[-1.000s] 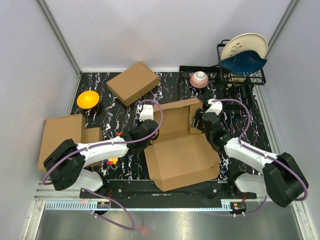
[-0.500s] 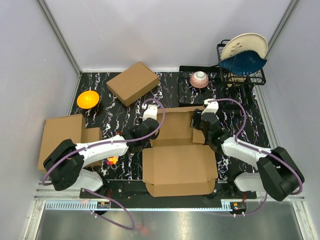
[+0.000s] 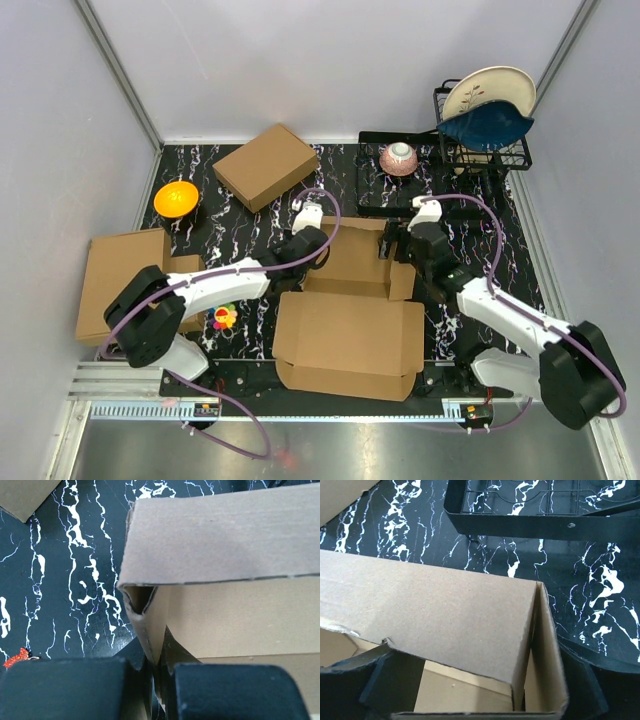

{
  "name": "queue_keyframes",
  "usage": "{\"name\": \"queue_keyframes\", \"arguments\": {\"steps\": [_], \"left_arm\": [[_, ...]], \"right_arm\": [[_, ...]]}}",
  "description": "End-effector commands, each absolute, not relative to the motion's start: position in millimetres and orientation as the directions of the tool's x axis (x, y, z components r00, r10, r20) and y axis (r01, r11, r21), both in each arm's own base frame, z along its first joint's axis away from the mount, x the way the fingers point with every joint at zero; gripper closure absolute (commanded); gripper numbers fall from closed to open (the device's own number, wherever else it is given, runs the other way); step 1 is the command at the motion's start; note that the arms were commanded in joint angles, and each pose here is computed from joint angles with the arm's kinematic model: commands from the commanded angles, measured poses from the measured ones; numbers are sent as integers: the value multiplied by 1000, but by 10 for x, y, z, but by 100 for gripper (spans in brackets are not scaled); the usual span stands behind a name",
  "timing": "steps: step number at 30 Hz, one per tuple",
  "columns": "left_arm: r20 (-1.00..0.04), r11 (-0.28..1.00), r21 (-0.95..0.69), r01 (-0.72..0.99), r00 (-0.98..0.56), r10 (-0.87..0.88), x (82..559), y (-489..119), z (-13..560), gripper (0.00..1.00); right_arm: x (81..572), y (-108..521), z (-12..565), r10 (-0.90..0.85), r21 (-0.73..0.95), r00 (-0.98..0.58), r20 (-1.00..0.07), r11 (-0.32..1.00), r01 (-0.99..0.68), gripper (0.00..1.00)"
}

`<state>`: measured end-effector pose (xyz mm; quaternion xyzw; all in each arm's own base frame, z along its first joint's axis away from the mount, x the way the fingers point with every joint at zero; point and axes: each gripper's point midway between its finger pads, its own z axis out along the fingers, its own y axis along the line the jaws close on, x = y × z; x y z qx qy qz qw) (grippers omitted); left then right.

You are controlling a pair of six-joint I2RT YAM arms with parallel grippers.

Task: Fold the paper box
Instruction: Fold the paper box at the center of the board.

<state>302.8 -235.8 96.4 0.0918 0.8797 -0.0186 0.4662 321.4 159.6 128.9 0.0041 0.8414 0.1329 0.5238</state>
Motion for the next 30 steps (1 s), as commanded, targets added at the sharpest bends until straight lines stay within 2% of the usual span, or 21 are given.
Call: {"name": "queue_keyframes", "arguments": {"steps": [1,4,16,21,25,30], "left_arm": [[-796,979,105,177,-575,189,3031,-2347,875,100],[-786,981,120,155,-589,189,3066,-2327,819,100],[-772,980,166,113,-603,200,3156,-2258,913,100],[-779,983,155,101,-599,184,3128,-2211,973,100],[-782,982,163,93,-594,186,3110,-2155,982,100],[-783,981,172,85,-593,189,3090,-2072,971,100]], "right_arm": [[3124,1798,1927,194,314,-402,-895,914,-259,4],[2927,1790,2103,186,328,-408,-894,892,-311,0],[2465,1661,2497,221,375,-390,-894,846,-379,0],[2465,1458,2341,240,364,-398,-885,890,-273,0],[2473,1085,2201,315,363,-340,-886,928,-86,2],[2432,827,2135,392,397,-270,-879,917,38,3]]}}
